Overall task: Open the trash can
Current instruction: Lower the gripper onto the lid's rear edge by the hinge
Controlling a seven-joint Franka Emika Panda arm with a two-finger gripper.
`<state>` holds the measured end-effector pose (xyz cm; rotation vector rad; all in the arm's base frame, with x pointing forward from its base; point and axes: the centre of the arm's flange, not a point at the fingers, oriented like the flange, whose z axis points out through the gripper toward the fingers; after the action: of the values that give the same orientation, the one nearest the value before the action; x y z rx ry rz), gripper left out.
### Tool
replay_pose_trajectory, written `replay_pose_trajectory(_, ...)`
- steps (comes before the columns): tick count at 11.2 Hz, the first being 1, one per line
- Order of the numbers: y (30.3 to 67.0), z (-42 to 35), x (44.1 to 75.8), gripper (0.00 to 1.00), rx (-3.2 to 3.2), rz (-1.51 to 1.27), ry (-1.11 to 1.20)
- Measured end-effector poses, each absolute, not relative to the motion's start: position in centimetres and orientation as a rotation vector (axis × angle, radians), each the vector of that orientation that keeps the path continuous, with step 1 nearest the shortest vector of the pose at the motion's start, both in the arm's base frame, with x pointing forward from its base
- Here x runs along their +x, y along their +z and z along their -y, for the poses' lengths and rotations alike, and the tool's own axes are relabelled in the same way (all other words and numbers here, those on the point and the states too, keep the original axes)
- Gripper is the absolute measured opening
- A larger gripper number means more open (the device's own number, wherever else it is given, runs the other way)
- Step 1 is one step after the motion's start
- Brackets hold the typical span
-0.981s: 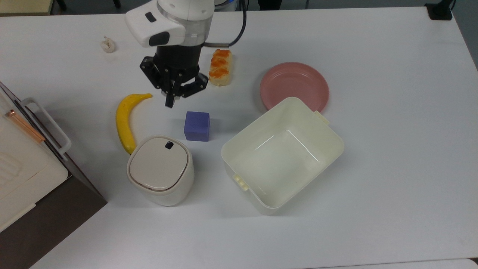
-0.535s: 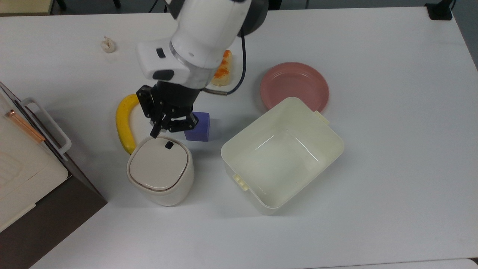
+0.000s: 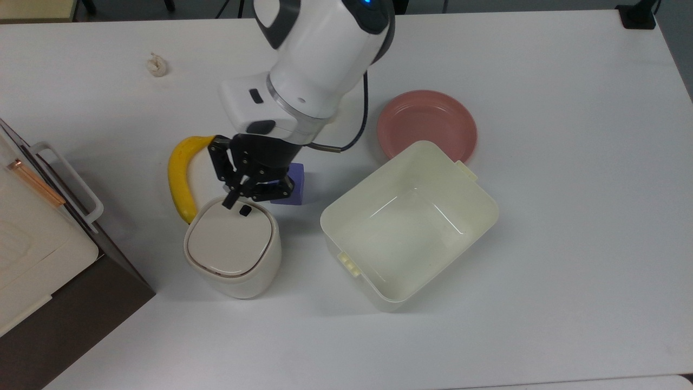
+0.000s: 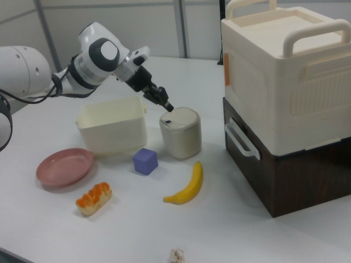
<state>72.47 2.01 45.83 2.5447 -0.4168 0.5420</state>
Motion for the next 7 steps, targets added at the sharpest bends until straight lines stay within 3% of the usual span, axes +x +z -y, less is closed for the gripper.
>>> replay_pose_trajectory(7,43.8,-3.6,72.1,0.01,2.554,0.384,0.504)
